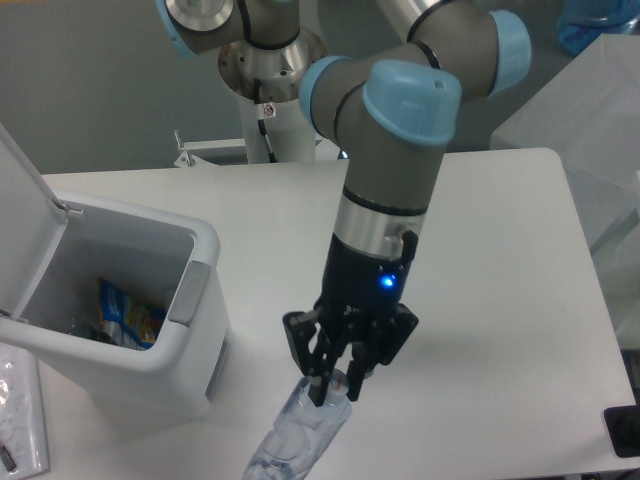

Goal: Place the trash in the trash can
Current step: 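Lift the bottle by its cap and carry it over the bin, then open the gripper to drop the bottle into the bin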

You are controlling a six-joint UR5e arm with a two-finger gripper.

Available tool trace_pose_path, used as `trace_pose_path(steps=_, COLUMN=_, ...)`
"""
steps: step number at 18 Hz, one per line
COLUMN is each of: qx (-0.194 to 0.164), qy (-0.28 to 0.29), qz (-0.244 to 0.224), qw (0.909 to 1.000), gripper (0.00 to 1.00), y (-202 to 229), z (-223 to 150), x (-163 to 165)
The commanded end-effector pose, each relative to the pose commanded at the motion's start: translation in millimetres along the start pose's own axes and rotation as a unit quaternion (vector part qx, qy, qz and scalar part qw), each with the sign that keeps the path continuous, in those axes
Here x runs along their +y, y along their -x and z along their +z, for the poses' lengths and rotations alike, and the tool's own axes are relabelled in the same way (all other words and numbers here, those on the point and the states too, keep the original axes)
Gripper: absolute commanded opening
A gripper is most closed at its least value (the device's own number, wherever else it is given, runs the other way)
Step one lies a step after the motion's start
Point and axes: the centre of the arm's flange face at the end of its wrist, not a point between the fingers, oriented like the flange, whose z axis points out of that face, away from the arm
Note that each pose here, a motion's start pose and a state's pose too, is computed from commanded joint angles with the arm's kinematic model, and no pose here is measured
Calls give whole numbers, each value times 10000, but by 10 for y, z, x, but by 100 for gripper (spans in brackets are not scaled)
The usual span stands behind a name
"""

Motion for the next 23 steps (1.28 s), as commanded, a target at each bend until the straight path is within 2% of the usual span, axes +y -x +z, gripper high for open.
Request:
trace_pose_path(steps=7, qx=618, qy=-361, qz=290, qw=9970, gripper=19, y=-563, z=-681, x=38)
trace_pose_path(steps=12, qx=883, qy=-542, qz=435, qw=9937, gripper=19, y=-831, z=-1116, x=152)
trace_pose_path(steps=18, qx=941, qy=-594, qz=706, qw=9913, gripper=19, y=-1066, z=-1604, x=768)
trace_pose_path(steps=23, qx=961, qy=-557, qz=1061, qw=9881, gripper=19, y=-1147, z=-1776, x=1268)
